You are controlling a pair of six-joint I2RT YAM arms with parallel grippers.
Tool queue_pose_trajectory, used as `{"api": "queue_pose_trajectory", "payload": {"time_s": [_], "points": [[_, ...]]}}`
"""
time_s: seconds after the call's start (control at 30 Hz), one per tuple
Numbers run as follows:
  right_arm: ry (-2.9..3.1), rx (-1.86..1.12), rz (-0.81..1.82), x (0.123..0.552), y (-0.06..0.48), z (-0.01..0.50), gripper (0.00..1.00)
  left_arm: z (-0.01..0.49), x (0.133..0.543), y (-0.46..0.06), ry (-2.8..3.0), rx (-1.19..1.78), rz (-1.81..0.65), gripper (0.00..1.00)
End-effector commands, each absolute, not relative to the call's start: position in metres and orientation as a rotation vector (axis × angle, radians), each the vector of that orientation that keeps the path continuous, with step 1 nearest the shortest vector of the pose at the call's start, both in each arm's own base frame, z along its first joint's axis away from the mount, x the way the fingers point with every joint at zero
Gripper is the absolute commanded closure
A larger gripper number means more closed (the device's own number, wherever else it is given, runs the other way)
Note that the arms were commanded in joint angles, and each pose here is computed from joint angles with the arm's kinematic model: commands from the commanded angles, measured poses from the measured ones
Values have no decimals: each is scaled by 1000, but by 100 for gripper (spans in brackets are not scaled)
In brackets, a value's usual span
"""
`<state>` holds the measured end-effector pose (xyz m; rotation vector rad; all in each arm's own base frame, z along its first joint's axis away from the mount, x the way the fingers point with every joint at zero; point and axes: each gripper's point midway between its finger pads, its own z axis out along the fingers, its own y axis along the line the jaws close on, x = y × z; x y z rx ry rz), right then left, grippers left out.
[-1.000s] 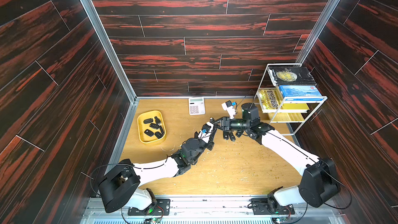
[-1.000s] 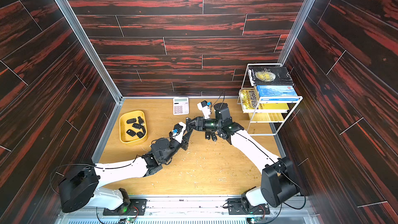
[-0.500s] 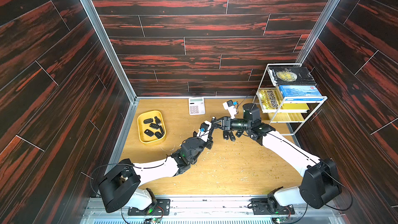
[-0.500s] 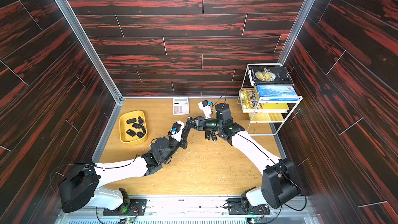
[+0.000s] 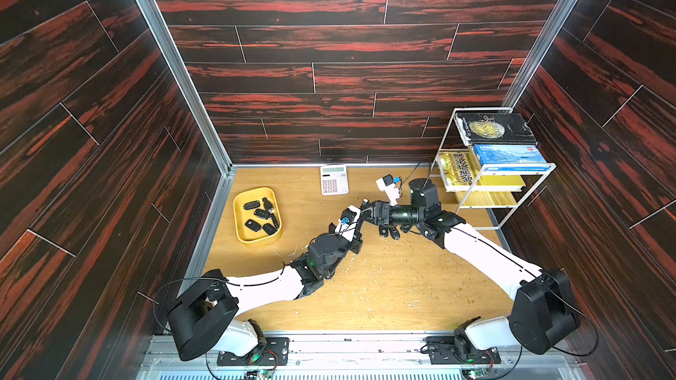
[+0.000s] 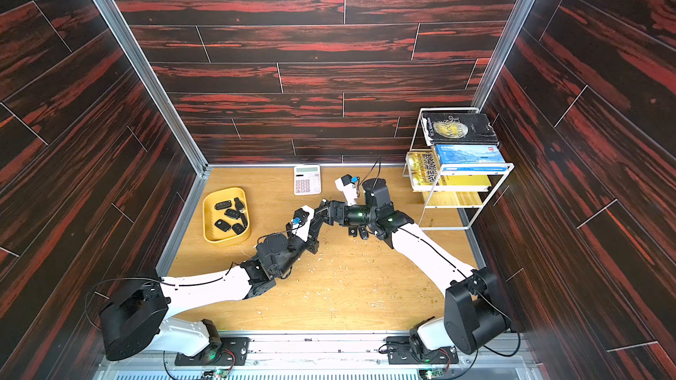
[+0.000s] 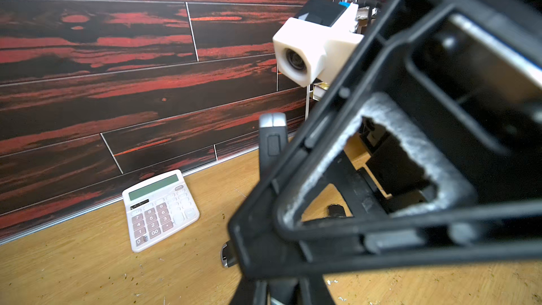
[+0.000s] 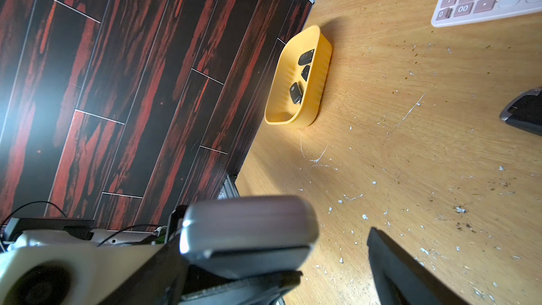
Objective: Place the car key into the storage box
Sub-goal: Pick up the car key from the center of the board, then place the car key in the storage box.
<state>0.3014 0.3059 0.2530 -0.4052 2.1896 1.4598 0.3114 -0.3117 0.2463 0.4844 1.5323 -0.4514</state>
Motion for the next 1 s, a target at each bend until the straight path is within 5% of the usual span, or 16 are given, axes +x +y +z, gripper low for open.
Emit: {"api": "queue_pose_trajectory", "payload": {"time_s": [0.0,0.6,0.97], "points": [[2174,-418,1453,304,308,260,1,266,310,-304,1496,436,-452,90],[2066,-314,1405,379,289,274,1,253,306,-187,1823,194,-276,90],[2081,-298,1497,370,289,232,1,261,316,-79,1992,-13,-14,91]]}}
